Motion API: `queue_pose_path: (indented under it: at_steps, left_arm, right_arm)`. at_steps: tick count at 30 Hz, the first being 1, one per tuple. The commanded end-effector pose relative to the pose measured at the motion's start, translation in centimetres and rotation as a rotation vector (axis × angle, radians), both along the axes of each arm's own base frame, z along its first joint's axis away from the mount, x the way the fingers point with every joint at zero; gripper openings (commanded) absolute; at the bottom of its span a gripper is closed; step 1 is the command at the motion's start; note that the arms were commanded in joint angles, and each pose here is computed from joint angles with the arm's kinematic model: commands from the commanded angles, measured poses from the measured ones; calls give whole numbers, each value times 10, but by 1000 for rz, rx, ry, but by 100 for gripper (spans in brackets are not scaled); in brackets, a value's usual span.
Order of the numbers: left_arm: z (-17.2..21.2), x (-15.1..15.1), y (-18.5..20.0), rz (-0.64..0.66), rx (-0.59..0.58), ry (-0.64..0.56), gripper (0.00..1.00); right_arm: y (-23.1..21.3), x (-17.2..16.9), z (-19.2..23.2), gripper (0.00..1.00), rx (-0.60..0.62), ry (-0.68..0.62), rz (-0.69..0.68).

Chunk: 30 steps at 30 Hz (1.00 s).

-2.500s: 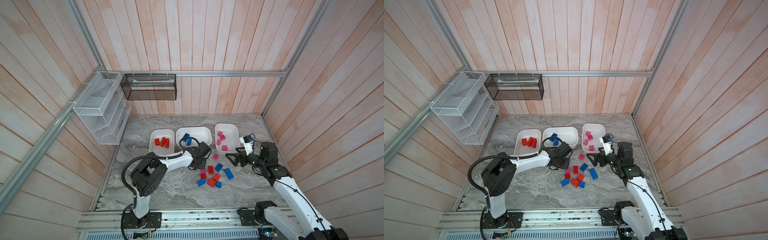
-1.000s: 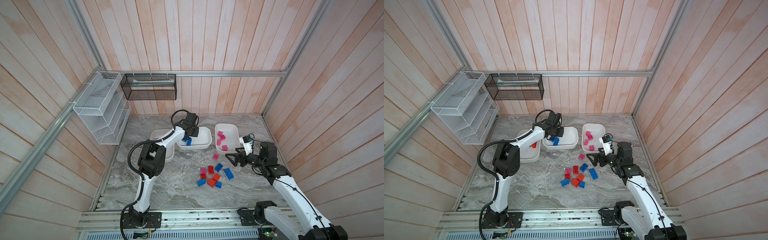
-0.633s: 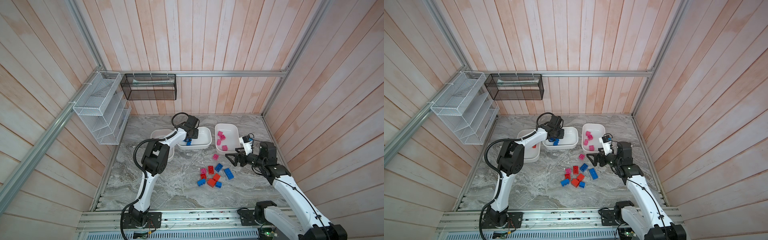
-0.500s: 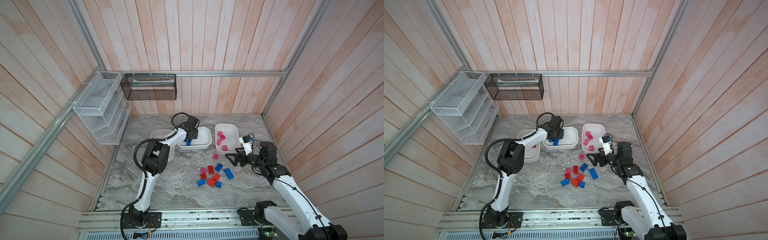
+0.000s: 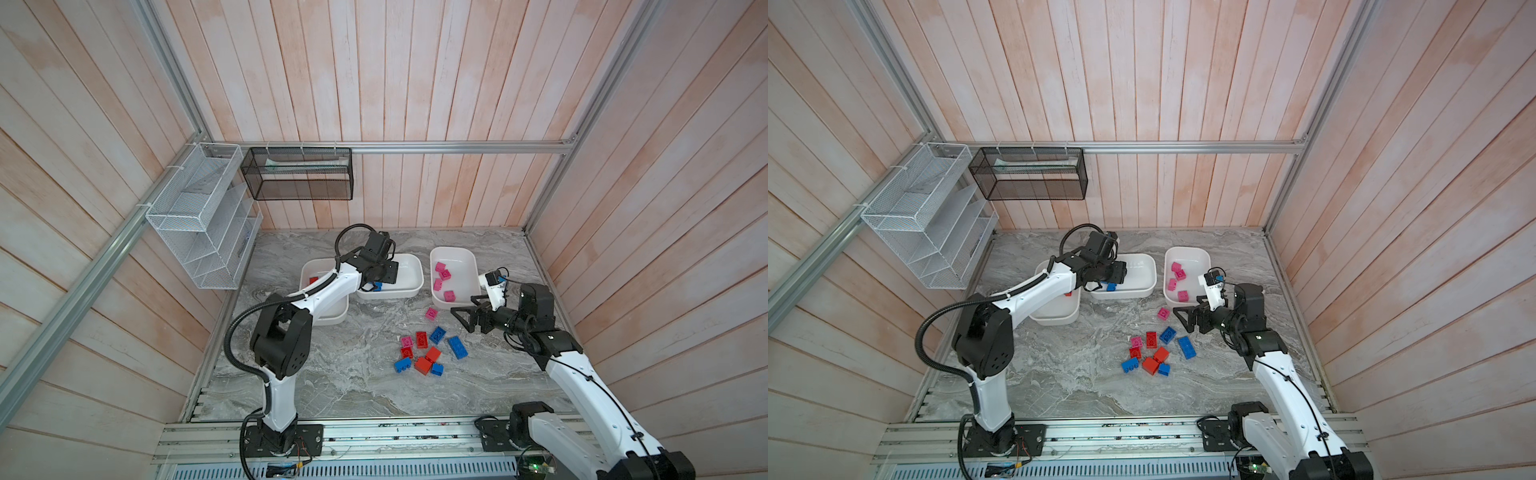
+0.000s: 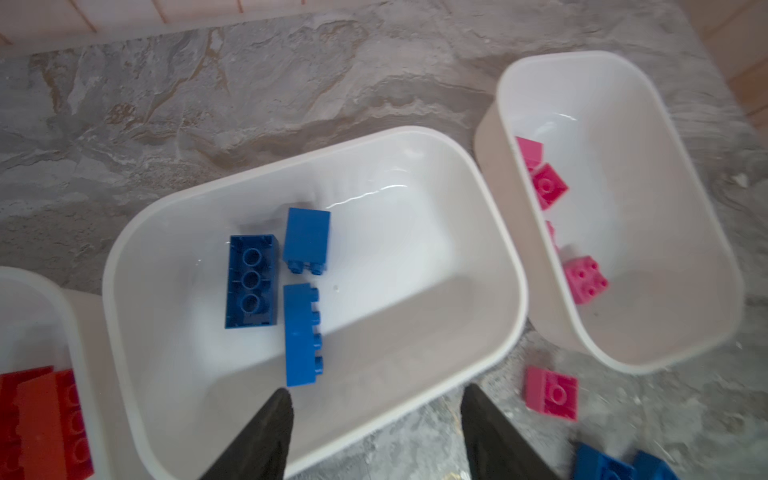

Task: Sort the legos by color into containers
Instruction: 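Lower the left gripper onto a pink 2x2 brick and grasp it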

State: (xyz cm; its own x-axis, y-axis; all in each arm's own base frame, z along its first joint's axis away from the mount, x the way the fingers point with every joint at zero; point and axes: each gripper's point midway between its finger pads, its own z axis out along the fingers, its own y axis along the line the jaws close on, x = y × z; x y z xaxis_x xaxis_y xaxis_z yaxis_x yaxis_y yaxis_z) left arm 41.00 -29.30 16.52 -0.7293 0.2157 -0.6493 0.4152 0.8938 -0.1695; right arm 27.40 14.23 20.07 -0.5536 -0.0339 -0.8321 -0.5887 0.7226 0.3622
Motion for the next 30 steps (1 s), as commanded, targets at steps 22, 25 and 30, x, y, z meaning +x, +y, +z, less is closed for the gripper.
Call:
queue_pose_path:
  at_steps: [22, 25, 30]
  left_arm:
    - [-110, -141, -51, -507, 219, 138, 70]
    - [-116, -141, -52, -520, 239, 131, 70]
    - [-127, -140, -52, -534, 266, 134, 69]
  right_arm:
    - [-2, -2, 6, 98, -10, -15, 1]
    - [-2, -2, 5, 98, -8, -12, 2]
    - [-1, -1, 3, 98, -7, -8, 6]
